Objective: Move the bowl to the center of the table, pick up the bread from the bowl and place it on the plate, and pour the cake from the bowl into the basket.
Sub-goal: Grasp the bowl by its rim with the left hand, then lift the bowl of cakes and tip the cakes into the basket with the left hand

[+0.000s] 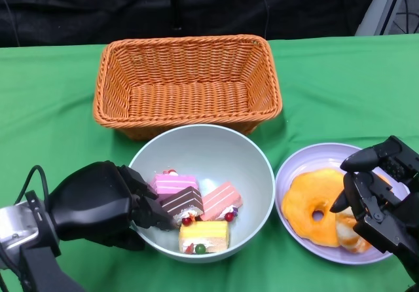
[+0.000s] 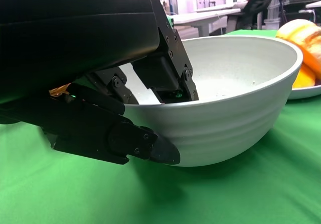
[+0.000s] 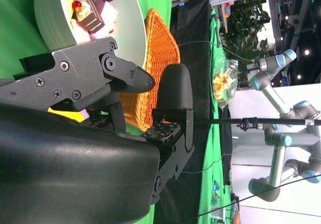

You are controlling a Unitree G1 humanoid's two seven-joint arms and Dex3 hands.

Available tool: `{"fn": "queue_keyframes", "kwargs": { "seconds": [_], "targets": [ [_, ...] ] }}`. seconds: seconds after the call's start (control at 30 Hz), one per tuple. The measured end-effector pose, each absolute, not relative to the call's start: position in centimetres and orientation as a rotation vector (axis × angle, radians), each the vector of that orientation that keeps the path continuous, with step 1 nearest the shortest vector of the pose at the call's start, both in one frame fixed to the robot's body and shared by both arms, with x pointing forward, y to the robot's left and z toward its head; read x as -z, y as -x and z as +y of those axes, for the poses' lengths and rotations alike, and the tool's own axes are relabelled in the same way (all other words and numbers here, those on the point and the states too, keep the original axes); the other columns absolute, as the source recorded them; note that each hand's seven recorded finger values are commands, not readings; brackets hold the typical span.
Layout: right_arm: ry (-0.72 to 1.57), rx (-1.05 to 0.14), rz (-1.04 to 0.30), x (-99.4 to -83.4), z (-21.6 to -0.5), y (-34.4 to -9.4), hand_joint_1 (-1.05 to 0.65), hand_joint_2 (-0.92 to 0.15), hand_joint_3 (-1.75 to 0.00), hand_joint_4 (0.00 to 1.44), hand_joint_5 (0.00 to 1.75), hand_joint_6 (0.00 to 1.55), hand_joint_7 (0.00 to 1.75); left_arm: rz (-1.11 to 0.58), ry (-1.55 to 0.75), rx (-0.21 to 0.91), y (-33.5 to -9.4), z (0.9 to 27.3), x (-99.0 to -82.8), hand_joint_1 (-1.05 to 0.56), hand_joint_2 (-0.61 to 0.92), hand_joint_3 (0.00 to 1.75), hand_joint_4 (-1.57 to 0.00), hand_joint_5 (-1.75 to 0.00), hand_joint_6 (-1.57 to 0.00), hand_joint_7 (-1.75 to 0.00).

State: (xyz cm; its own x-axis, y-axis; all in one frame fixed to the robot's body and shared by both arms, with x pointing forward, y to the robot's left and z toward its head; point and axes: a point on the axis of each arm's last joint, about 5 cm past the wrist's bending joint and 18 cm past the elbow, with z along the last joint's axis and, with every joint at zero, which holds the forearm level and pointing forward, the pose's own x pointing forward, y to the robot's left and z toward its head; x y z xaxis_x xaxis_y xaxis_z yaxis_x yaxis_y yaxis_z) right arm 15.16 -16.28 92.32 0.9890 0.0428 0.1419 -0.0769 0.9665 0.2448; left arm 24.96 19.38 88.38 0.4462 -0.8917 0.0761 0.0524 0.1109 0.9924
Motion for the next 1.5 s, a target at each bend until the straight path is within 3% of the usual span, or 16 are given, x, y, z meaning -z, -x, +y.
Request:
{"fn": "queue_keyframes", "kwargs": {
  "seconds": [0.3, 0.33, 0.4, 0.43, 0.5, 0.57, 0.63, 0.7, 0.9, 1.03, 1.3, 1.5],
  "targets": [
    [-0.252, -0.053, -0.136, -92.3, -16.3, -15.2, -0.06, -0.8, -0.74, 0.53, 1.74, 0.49, 1.43, -0.878, -1.187, 0.759, -24.4, 19.4, -86.8, -0.26, 0.81, 0.0, -1.25, -0.16, -1.19, -0.08],
    [-0.252, -0.053, -0.136, -92.3, -16.3, -15.2, -0.06, -0.82, -0.72, 0.53, 1.74, 0.49, 1.43, -0.873, -1.172, 0.756, -24.4, 19.4, -86.7, -0.24, 0.83, 0.0, -1.11, -0.57, -1.23, -0.07],
    [-0.252, -0.052, -0.135, -92.3, -16.3, -15.2, -0.06, -0.83, -0.69, 0.53, 1.74, 0.5, 1.42, -0.854, -1.148, 0.75, -24.4, 19.4, -86.4, -0.2, 0.87, 0.01, -0.92, -1.06, -1.27, -0.07],
    [-0.252, -0.052, -0.135, -92.3, -16.3, -15.2, -0.05, -0.84, -0.69, 0.53, 1.74, 0.5, 1.42, -0.848, -1.142, 0.751, -24.4, 19.5, -86.4, -0.16, 0.9, 0.02, -0.86, -1.25, -1.29, -0.08],
    [-0.252, -0.053, -0.136, -92.3, -16.3, -15.2, -0.05, -0.85, -0.69, 0.53, 1.74, 0.5, 1.43, -0.836, -1.124, 0.758, -24.4, 19.5, -86.2, -0.15, 0.92, 0.07, -0.8, -1.45, -1.29, -0.12],
    [-0.252, -0.055, -0.138, -92.3, -16.2, -15.2, -0.05, -0.84, -0.68, 0.54, 1.74, 0.5, 1.43, -0.828, -1.1, 0.768, -24.4, 19.5, -86.1, -0.16, 0.92, 0.18, -0.73, -1.67, -0.94, -0.89],
    [-0.252, -0.057, -0.139, -92.3, -16.2, -15.2, -0.05, -0.84, -0.7, 0.55, 1.75, 0.5, 1.45, -0.82, -1.085, 0.784, -24.5, 19.5, -86.3, -0.2, 0.92, 0.21, -0.71, -1.73, -0.66, -1.46],
    [-0.251, -0.06, -0.139, -92.3, -16.2, -15.2, -0.05, -0.83, -0.72, 0.56, 1.75, 0.49, 1.47, -0.804, -1.071, 0.813, -24.7, 19.6, -86.6, -0.22, 0.92, 0.22, -0.71, -1.74, -0.59, -1.59],
    [-0.246, -0.065, -0.137, -92.3, -16.2, -15.3, -0.05, -0.79, -0.8, 0.56, 1.75, 0.48, 1.48, -0.751, -0.99, 0.907, -24.8, 19.9, -87.7, -0.26, 0.92, 0.24, -0.67, -1.72, -0.72, -1.18],
    [-0.244, -0.07, -0.115, -92.1, -16.2, -15.4, -0.04, -0.79, -0.82, 0.55, 1.75, 0.48, 1.48, -0.751, -0.947, 0.93, -25.0, 20.4, -88.9, -0.24, 0.92, 0.22, -0.66, -1.73, -0.74, -1.17],
    [-0.228, -0.072, -0.108, -92.0, -16.2, -15.5, -0.04, -0.78, -0.84, 0.56, 1.75, 0.48, 1.48, -0.755, -0.788, 0.943, -24.3, 20.4, -90.3, -0.23, 0.92, 0.4, -0.69, -1.64, -0.78, -1.08],
    [-0.229, -0.073, -0.097, -91.9, -16.1, -15.5, -0.03, -0.78, -0.85, 0.56, 1.75, 0.48, 1.49, -0.693, -0.642, 0.942, -24.3, 20.2, -92.4, -0.18, 0.64, 0.91, -0.65, -1.66, -0.77, -1.11]
  ]
}}
